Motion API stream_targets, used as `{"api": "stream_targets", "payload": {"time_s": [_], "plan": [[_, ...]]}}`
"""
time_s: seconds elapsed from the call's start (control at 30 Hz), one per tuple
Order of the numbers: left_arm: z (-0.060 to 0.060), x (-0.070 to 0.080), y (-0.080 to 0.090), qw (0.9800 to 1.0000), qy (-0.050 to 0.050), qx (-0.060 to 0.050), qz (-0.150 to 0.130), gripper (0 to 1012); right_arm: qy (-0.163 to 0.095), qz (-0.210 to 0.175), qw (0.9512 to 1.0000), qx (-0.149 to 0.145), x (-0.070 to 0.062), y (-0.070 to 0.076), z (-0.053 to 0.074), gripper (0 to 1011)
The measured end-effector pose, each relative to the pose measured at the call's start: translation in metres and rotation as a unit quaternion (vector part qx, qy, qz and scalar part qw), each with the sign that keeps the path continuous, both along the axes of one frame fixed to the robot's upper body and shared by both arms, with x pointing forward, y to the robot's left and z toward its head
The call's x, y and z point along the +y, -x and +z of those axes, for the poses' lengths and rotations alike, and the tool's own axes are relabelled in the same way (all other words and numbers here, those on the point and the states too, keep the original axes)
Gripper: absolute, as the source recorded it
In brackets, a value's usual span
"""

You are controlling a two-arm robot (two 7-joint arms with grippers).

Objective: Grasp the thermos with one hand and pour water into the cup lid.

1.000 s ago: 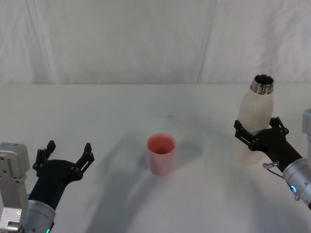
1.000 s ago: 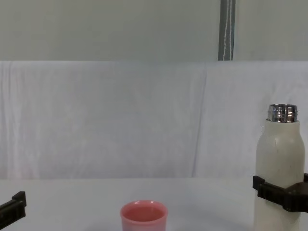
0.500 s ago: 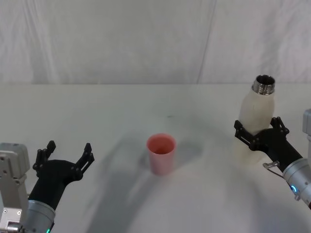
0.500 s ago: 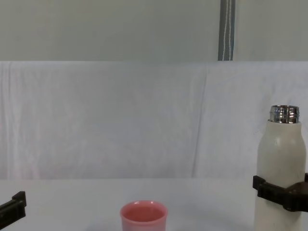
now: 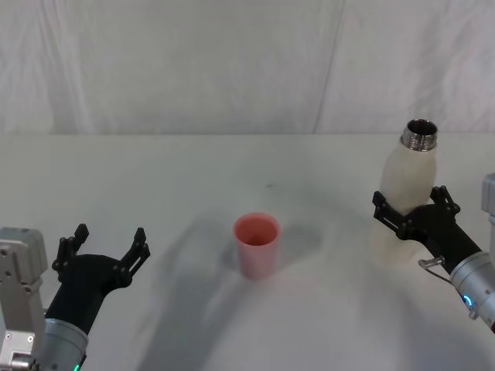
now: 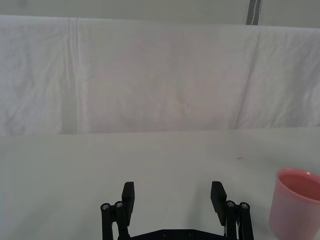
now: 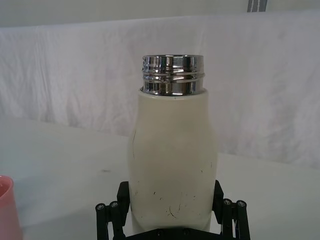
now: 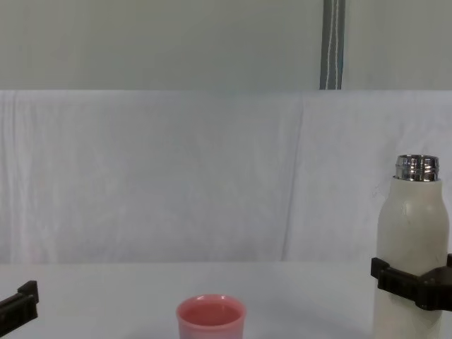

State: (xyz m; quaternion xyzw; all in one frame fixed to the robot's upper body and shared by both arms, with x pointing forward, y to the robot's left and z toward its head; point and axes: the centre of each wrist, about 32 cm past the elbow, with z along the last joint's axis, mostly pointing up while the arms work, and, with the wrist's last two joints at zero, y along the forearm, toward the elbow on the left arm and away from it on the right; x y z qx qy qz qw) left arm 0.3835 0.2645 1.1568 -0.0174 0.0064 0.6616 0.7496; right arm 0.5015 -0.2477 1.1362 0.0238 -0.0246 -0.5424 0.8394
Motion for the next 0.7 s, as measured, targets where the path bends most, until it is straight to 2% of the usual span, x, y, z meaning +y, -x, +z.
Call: {"api": "stream_targets", "payload": {"time_s": [0.7], "plan": [[0.0, 0.0, 0.0, 1.0, 0.0, 0.0, 0.0, 1001, -0.007, -0.001, 1.0, -0.006, -0.0012, 0.0032, 0.0, 1001]]}}
